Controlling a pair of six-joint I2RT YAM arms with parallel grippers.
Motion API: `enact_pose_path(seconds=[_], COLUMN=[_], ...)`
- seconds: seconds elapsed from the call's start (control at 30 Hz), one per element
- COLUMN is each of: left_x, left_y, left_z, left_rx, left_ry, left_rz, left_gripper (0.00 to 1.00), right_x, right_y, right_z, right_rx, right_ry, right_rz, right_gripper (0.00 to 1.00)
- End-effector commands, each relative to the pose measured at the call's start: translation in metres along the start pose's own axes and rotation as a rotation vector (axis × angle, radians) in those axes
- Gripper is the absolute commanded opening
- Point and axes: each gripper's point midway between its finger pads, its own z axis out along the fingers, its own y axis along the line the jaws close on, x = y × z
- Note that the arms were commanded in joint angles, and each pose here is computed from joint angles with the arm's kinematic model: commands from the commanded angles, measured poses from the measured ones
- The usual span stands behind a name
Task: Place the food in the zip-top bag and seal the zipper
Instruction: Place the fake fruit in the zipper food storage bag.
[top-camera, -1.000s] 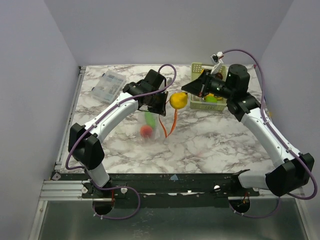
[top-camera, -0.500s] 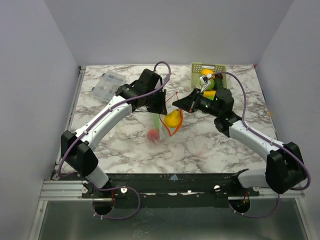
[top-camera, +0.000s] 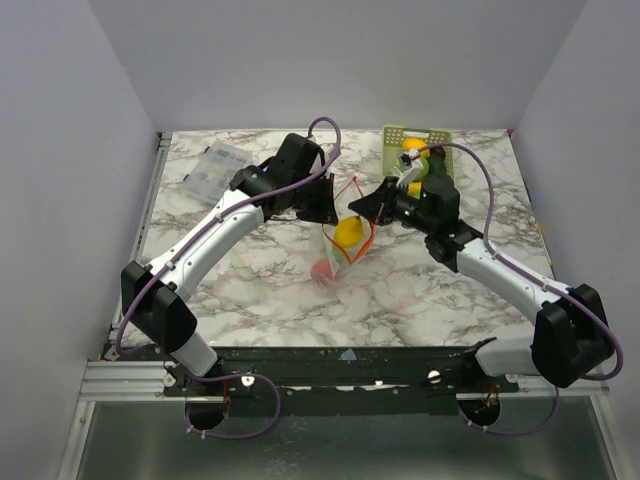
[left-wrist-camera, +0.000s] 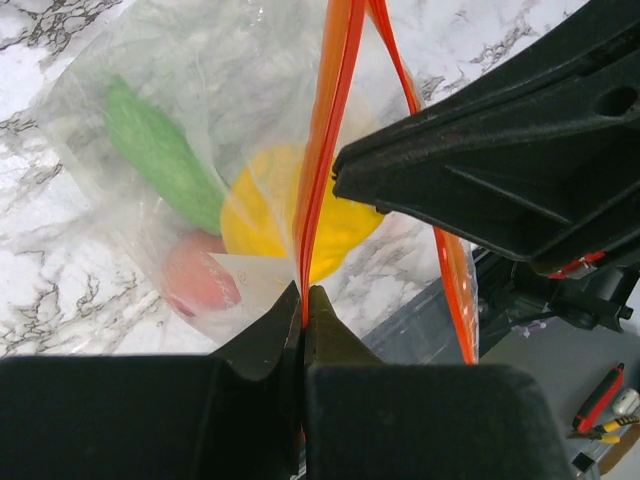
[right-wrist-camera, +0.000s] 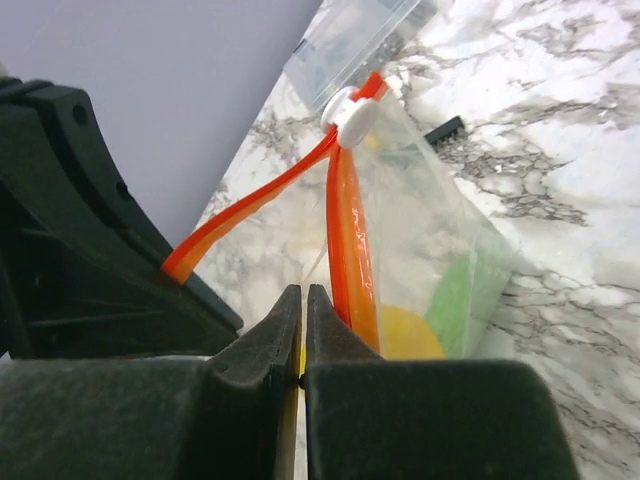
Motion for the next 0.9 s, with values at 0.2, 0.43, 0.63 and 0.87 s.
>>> enact_pose_path(seconds=[0.2, 0.43, 0.63, 0.87], left_x=[-0.007, -0.004, 0.0, 0.005], left_y=[-0.005, 0.011, 0.021, 0.034], left_z=[-0.002, 0.007, 0.019, 0.027], left_rx=[0.008, -0.058, -0.081, -0.127], left_ry=[-0.006, 0.01, 0.025, 0.037], left_rz=[0.007, 0.028, 0.043, 0.076], left_gripper=[0.0, 0.0, 0.0, 0.0], right_x=[-0.016, -0.038, -0.067, -0.094], right_y=[0.008, 0.001, -0.005, -0.035], right_z=[0.014, 0.0, -0.018, -0.035], right_rx=[0.017, 0.141, 0.259, 0.455], right_ry=[0.021, -0.014, -0.116, -0.189], right_rz=[-0.077, -0.135, -0.186, -0.181], right_gripper=[0.51, 0.6, 0.6, 0.6])
